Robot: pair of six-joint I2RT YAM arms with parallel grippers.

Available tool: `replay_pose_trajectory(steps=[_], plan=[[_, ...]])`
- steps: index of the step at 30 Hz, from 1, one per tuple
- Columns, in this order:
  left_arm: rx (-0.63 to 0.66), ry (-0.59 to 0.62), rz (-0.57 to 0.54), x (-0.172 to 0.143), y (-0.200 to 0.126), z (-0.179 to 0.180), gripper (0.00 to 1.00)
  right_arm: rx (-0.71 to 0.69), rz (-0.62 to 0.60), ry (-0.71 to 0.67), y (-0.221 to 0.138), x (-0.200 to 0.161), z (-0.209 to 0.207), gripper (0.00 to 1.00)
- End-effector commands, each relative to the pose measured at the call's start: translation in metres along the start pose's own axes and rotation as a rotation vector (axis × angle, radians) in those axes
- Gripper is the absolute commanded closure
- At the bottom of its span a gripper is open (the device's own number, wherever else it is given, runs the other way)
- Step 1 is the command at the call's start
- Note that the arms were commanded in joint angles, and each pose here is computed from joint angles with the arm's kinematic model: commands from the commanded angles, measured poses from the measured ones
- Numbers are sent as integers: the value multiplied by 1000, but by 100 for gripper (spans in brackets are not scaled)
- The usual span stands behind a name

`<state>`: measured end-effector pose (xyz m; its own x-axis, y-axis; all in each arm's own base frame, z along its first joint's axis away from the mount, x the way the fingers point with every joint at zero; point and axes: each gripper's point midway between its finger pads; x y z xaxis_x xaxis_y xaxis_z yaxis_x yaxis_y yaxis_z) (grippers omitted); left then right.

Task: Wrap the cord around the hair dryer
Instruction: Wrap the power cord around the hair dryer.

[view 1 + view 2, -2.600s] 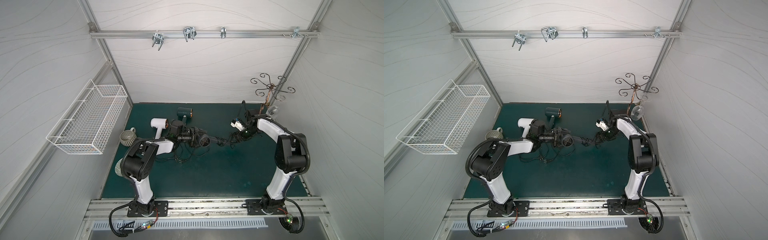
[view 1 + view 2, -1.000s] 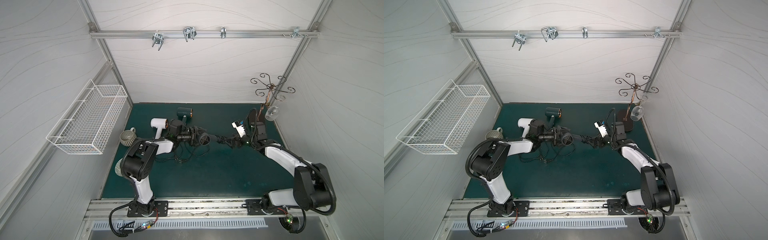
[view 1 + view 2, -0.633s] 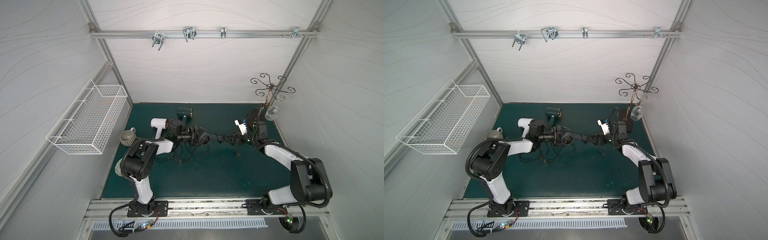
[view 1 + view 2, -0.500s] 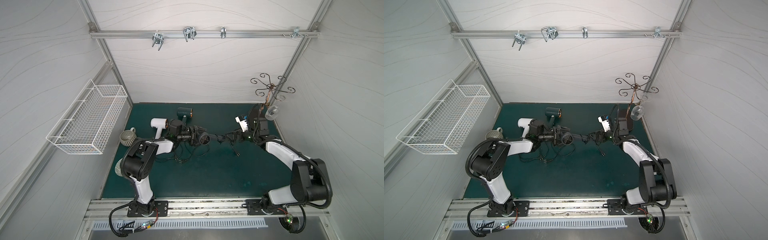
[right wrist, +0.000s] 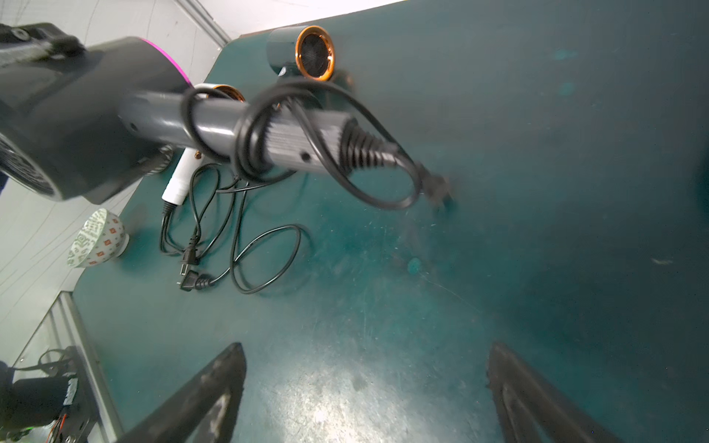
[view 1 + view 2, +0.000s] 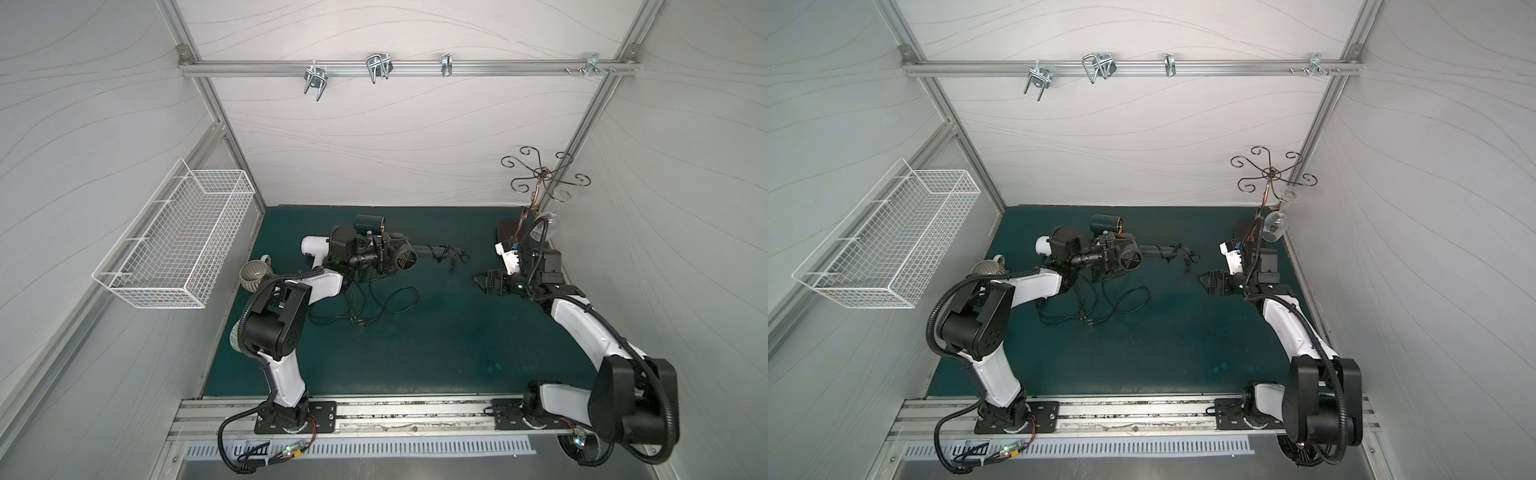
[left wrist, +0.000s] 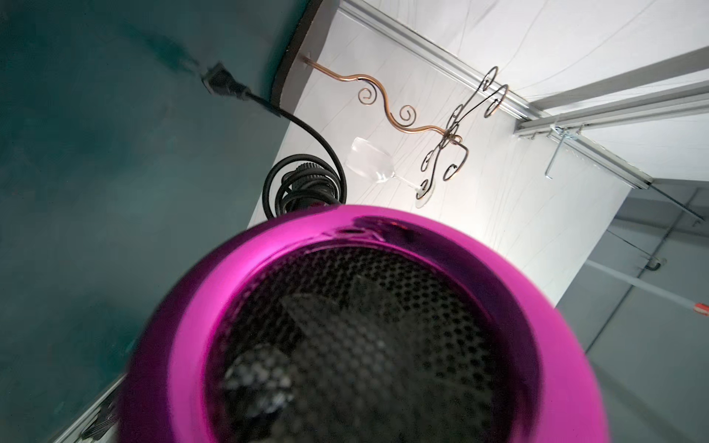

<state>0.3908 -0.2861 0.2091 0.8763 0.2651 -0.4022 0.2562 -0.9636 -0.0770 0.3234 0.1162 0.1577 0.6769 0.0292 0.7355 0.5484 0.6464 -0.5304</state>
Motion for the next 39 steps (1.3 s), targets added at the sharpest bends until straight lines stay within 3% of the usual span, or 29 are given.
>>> replay_pose_trajectory(steps=[1, 11, 27, 39], plan=[[-125, 144, 61, -25, -2, -59, 100, 9, -46, -73, -5, 7, 3, 3], [-192, 188, 61, -37, -6, -91, 100, 53, -204, -251, 11, 23, 9, 9], [-300, 248, 65, -63, -12, -132, 100, 88, -355, -327, 58, 61, 14, 12], [-346, 258, 80, -79, -16, -142, 100, 31, -531, -384, 65, 102, 10, 16]])
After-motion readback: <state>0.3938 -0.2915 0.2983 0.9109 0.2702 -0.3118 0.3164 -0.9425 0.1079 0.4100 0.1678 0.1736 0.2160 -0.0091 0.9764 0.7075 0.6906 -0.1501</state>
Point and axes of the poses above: each gripper's point midway between its finger pads, its own y axis out along the fingers, its own z axis along the line the jaws close on, x = y × z, and after that the axes turned 1 degree about y, right-handed
